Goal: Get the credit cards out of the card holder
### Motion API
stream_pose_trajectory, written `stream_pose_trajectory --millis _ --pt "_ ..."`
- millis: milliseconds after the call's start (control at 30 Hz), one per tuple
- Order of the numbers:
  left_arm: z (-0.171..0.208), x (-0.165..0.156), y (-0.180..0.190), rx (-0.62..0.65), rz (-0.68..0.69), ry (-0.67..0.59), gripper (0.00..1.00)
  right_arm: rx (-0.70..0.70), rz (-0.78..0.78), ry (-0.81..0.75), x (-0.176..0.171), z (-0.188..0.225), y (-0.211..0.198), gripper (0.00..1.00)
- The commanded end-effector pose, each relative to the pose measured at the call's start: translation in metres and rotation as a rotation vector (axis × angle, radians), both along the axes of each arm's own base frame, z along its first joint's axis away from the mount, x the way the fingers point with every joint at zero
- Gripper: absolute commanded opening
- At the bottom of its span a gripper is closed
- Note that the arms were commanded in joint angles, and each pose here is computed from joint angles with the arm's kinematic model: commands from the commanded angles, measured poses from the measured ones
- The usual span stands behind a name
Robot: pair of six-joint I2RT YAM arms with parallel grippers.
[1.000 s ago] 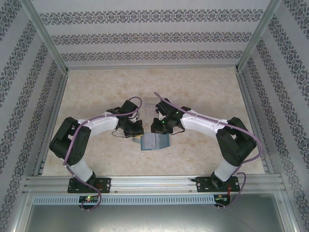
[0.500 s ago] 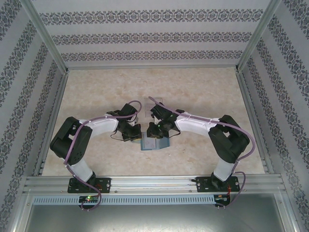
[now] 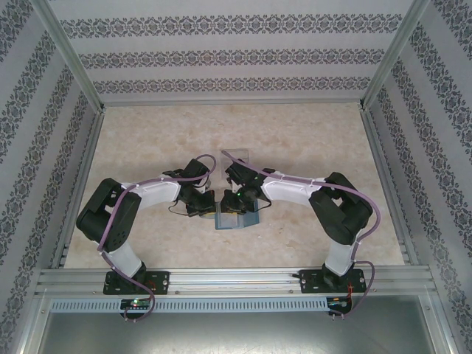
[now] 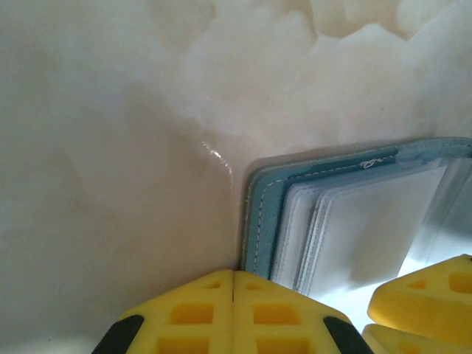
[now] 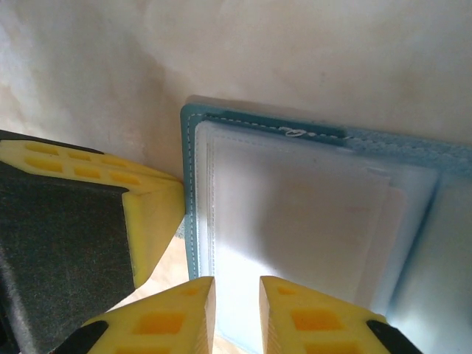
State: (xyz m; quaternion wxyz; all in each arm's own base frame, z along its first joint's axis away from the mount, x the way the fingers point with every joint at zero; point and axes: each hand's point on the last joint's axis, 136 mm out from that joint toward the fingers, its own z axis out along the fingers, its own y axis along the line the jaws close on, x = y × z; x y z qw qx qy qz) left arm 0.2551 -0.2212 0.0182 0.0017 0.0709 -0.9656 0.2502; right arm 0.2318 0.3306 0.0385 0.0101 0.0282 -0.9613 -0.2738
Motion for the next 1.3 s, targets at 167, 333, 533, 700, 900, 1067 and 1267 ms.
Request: stream_pose_trajectory --millis 167,333,533,700,900,1067,1267 --pt "-0.007 -0.010 0.001 0.015 -0.022 0.020 0.00 -0.098 0.000 0.011 -0.003 -0.010 -0.009 0.30" --pt "-0.007 -0.009 0.000 0.014 -0.025 0.018 0.00 -0.167 0.006 0.001 -0.005 -0.011 -0.020 0.34" --pt "-0.007 -0.009 -0.001 0.010 -0.024 0.018 0.00 -0.215 0.007 0.001 -0.007 -0.012 -0.028 0.42" --pt "-0.007 -0.009 -0.001 0.011 -0.026 0.017 0.00 -0.240 0.016 -0.009 -0.006 -0.012 -0.030 0.51" --pt "-0.006 -0.009 -0.001 0.010 -0.024 0.017 0.00 -0.243 0.026 -0.018 -0.006 -0.011 -0.028 0.63" --pt "-0.005 -0.008 0.000 0.011 -0.024 0.016 0.00 -0.249 0.030 -0.030 -0.006 -0.007 -0.029 0.67" --pt "-0.005 -0.007 -0.002 0.010 -0.023 0.017 0.00 -0.274 0.025 -0.051 -0.003 -0.003 -0.034 0.68"
